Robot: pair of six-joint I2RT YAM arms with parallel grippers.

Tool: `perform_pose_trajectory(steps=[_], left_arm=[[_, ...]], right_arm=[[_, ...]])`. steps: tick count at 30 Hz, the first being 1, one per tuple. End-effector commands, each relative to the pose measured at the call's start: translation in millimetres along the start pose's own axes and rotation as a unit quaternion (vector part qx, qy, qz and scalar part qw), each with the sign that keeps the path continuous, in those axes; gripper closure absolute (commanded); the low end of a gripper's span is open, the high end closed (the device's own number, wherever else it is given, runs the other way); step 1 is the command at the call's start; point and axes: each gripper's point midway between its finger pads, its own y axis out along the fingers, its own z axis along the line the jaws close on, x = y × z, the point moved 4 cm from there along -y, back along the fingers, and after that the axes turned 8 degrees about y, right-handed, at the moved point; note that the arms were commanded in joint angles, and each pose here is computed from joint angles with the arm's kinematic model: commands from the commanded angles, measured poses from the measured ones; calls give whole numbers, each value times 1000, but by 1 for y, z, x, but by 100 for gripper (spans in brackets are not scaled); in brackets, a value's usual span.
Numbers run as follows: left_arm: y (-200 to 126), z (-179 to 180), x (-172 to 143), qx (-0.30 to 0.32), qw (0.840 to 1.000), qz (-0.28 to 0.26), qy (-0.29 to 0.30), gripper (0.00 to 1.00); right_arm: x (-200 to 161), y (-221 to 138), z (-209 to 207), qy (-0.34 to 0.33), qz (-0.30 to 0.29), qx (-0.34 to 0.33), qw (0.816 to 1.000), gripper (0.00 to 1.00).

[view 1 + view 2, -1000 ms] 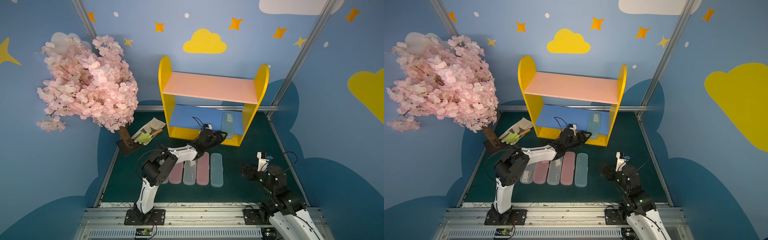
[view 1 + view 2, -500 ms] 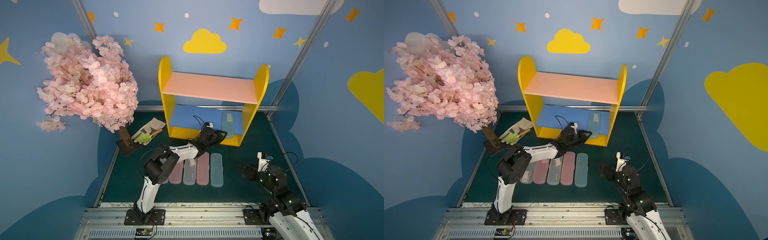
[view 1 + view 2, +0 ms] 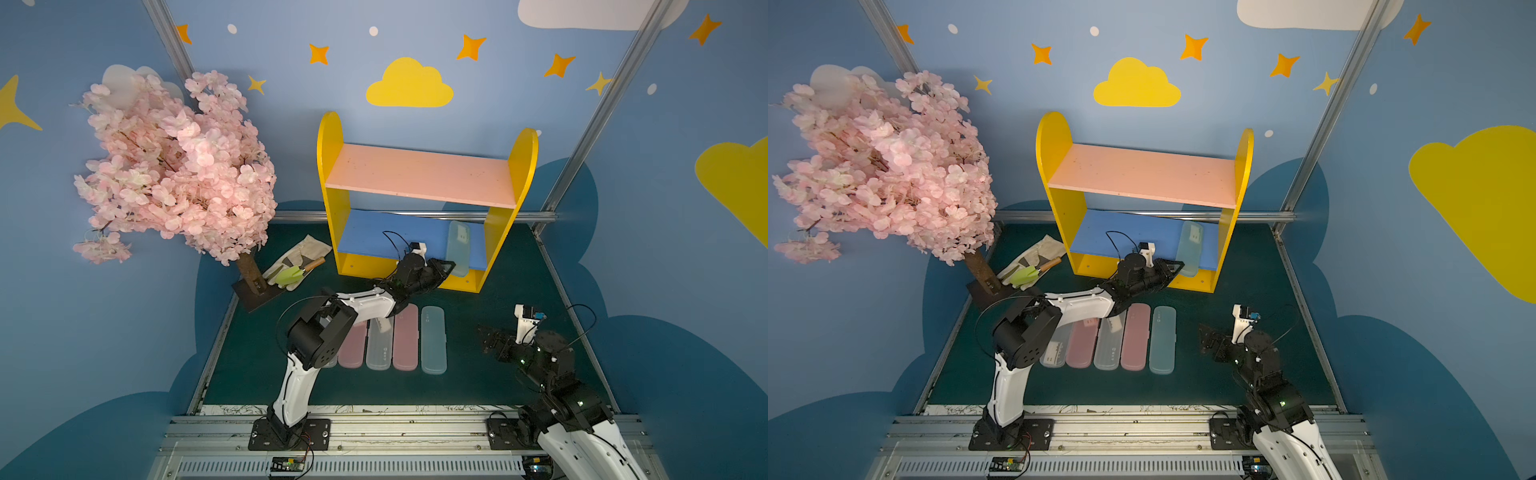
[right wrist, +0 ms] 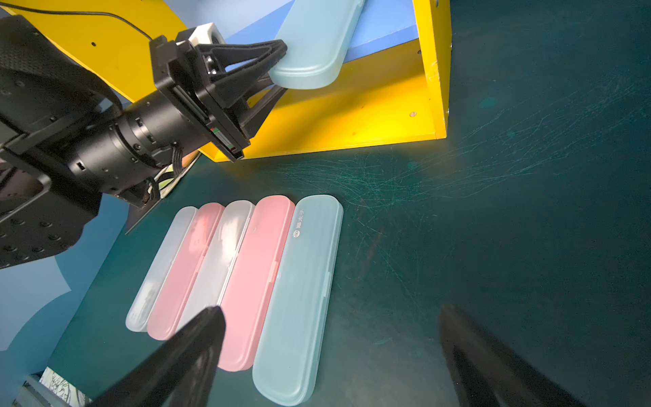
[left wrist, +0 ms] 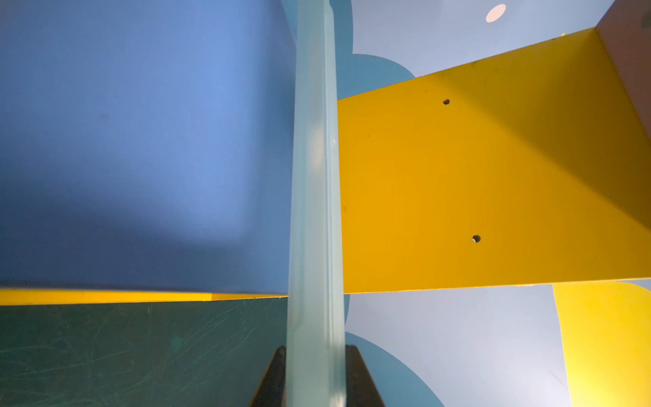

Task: Remove the pencil cases from the shelf
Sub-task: Pick up the pencil case from the shelf.

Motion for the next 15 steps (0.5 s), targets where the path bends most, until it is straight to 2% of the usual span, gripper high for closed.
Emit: perform_pose_trajectory(steps=[1, 5, 9, 15], left_arm=[[-20, -27, 8, -34, 999, -5, 20, 91], [-43, -41, 9, -61, 998, -7, 19, 94], [-70, -50, 8, -79, 997, -6, 14, 94], [-117, -62, -6, -115, 993, 14, 12, 94]], right_arm=[[4, -4, 6, 1, -7, 14, 1000, 1], [7, -6, 12, 2, -7, 30, 1000, 1], [10, -9, 26, 11, -5, 73, 997, 1], [15, -6, 52, 78, 5, 163, 983, 2]])
